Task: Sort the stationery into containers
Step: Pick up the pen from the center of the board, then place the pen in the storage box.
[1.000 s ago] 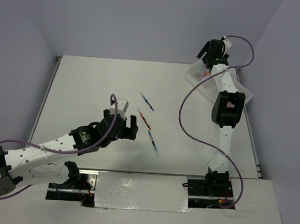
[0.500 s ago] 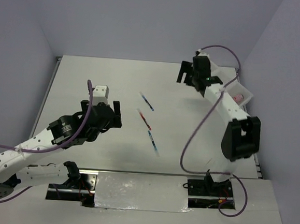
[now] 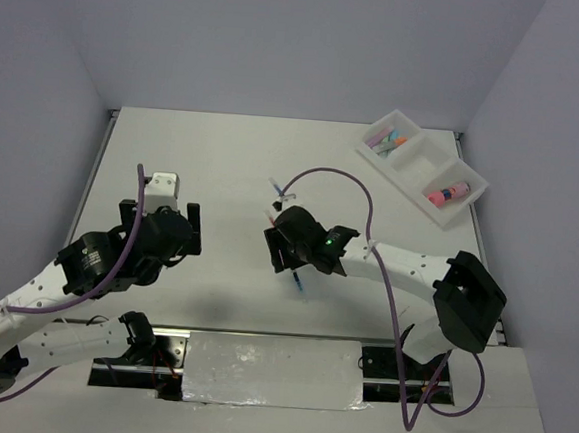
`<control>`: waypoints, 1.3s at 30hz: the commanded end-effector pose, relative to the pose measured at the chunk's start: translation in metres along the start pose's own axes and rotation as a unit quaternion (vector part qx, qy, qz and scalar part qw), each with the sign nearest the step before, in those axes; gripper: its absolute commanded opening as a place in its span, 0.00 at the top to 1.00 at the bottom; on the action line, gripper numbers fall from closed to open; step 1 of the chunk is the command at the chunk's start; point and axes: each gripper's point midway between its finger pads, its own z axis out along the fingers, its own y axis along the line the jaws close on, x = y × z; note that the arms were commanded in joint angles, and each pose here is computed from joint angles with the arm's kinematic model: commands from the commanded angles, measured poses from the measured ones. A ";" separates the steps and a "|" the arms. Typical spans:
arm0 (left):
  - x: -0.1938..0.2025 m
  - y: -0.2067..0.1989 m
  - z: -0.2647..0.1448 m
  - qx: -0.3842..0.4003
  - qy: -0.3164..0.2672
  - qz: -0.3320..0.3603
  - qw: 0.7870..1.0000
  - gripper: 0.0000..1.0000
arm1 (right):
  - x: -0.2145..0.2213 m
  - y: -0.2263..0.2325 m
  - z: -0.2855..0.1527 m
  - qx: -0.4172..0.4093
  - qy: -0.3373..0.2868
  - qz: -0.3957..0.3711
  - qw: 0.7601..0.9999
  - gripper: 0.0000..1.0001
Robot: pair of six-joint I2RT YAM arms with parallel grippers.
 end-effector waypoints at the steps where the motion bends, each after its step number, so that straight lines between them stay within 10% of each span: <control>1: 0.009 0.015 0.004 -0.023 -0.003 0.038 0.999 0.01 | 0.032 -0.024 0.014 0.061 0.036 0.012 0.997 0.33; 9: 0.025 -0.002 0.015 0.022 -0.008 0.036 0.999 0.01 | 0.096 -0.041 0.034 0.070 0.108 0.008 0.992 0.39; 12: 0.030 -0.006 0.019 0.028 -0.003 0.043 0.999 0.01 | 0.111 -0.039 0.039 0.058 0.126 0.003 0.990 0.61; 13: 0.031 -0.007 0.019 0.030 -0.001 0.045 0.999 0.01 | 0.118 -0.033 0.039 0.037 0.139 0.004 0.990 0.90; 14: 0.031 -0.007 0.020 0.029 -0.002 0.045 0.999 0.01 | 0.117 -0.025 0.041 0.017 0.133 0.001 0.991 0.98; 24: 0.031 -0.006 0.024 0.034 -0.004 0.038 0.999 0.01 | 0.050 0.098 -0.039 -0.332 0.023 -0.087 0.939 0.98; 28: 0.033 -0.009 0.028 0.041 0.003 0.038 0.998 0.01 | -0.045 0.009 -0.049 -0.235 -0.092 0.030 0.967 0.97; 31: 0.035 -0.010 0.032 0.042 0.010 0.042 0.998 0.01 | -0.092 -0.129 -0.044 -0.015 -0.165 0.173 0.971 0.97; 39: 0.036 -0.013 0.034 0.053 0.013 0.044 0.998 0.01 | -0.133 -0.377 -0.074 0.267 -0.255 0.370 0.853 0.97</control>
